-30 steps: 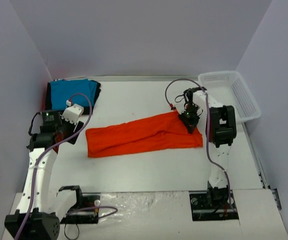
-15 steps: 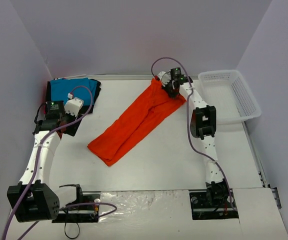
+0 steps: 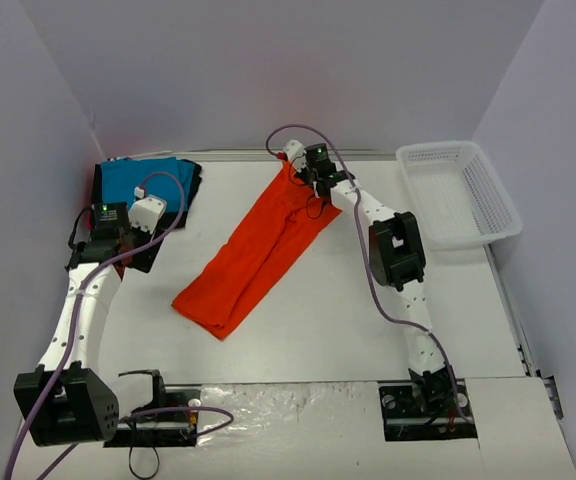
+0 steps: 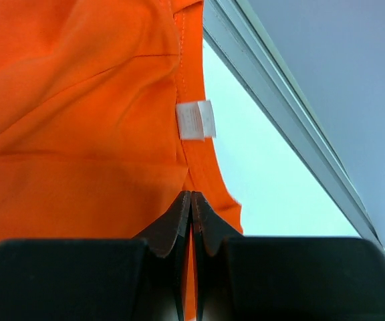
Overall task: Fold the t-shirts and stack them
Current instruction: Rotate the tshirt 90 degrees
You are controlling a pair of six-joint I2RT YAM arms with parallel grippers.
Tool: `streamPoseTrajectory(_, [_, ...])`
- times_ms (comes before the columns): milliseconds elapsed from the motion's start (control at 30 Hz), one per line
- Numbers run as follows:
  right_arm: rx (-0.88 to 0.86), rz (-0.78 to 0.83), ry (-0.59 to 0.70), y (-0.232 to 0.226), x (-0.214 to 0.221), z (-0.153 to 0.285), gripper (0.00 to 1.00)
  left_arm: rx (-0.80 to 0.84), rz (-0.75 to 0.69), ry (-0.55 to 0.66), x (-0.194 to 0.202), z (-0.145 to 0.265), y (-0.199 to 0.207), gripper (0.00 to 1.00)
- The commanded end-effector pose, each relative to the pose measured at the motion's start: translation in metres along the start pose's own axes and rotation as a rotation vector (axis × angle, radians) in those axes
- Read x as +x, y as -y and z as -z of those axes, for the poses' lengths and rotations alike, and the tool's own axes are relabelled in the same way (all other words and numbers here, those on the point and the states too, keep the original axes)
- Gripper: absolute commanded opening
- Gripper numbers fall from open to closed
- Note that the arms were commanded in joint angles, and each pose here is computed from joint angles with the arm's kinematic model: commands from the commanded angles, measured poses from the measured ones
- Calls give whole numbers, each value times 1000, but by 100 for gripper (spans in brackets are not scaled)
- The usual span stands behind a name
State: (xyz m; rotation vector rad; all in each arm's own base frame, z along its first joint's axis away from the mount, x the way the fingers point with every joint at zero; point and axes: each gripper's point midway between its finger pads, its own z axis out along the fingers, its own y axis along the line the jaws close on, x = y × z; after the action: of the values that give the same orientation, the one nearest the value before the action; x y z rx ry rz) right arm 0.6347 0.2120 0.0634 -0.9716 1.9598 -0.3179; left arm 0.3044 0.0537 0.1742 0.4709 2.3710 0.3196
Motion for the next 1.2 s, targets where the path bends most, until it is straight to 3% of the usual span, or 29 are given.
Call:
streamPoseTrajectory(0, [206,-111,207,85,-91,98,0,-22,38,75,-14,14,-6,63])
streamPoseTrajectory(100, [48,-120,276,54,-108,147,0,-20,40,108,-14,20,-3,64])
streamPoseTrajectory(300, [-473,-35,153,-88,-75,213,0,-6,51,139,-15,25,2,65])
streamPoseTrajectory(433, [-627,40,73,-153,-54,223,0,-24,81,151,-17,28,-1,65])
streamPoseTrajectory(567, [-703,87,23,-199,-51,220,0,-117,155,175,-17,36,-22,64])
streamPoseTrajectory(800, [-824,164,45,-271,-79,233,0,-186,304,220,-7,51,-47,64])
streamPoseTrajectory(967, [-881,217,10,-310,-70,233,0,-171,331,195,3,45,-48,65])
streamPoseTrajectory(1167, [-925,258,-93,-332,-29,230,0,-156,336,182,5,41,-47,65])
